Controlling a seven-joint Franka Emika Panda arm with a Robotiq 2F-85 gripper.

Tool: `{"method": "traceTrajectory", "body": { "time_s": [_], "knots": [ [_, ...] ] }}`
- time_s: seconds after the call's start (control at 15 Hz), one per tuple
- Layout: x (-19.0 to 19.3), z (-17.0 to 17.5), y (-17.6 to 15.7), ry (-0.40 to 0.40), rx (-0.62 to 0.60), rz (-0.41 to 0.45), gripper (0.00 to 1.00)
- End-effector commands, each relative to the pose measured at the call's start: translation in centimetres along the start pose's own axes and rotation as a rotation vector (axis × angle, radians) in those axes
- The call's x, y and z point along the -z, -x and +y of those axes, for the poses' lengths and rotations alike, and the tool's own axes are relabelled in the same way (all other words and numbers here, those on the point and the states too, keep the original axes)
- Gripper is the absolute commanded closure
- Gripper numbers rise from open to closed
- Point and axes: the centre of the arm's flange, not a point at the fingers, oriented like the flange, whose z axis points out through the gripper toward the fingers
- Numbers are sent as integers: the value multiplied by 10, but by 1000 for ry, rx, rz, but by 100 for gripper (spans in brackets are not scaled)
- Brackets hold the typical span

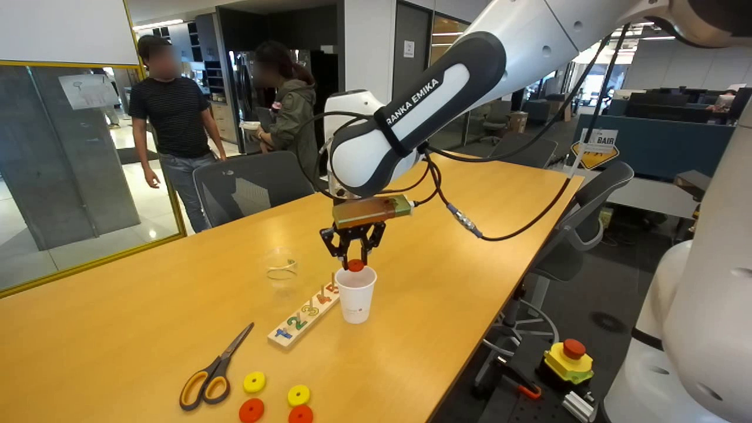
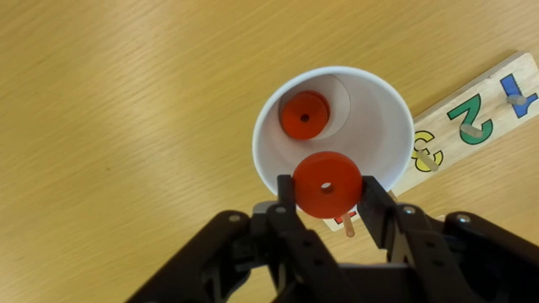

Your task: Pick up the orange and yellow objects from the table and put them in the two cups

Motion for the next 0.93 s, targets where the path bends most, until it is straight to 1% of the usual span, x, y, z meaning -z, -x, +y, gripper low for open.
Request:
{"method": "traceTrajectory", "body": {
  "time_s": [0.0,0.13,0.2,0.27,0.6,0.87],
  "knots": [
    [3,3,-1,-24,5,-49,25],
    [4,2,4,-34,17,-58,11],
    [5,0,9,-37,26,-57,3],
    [7,-2,13,-44,38,-55,0],
    [16,-35,54,-99,134,-79,0],
    [18,-68,94,-100,205,-94,0]
  ]
}}
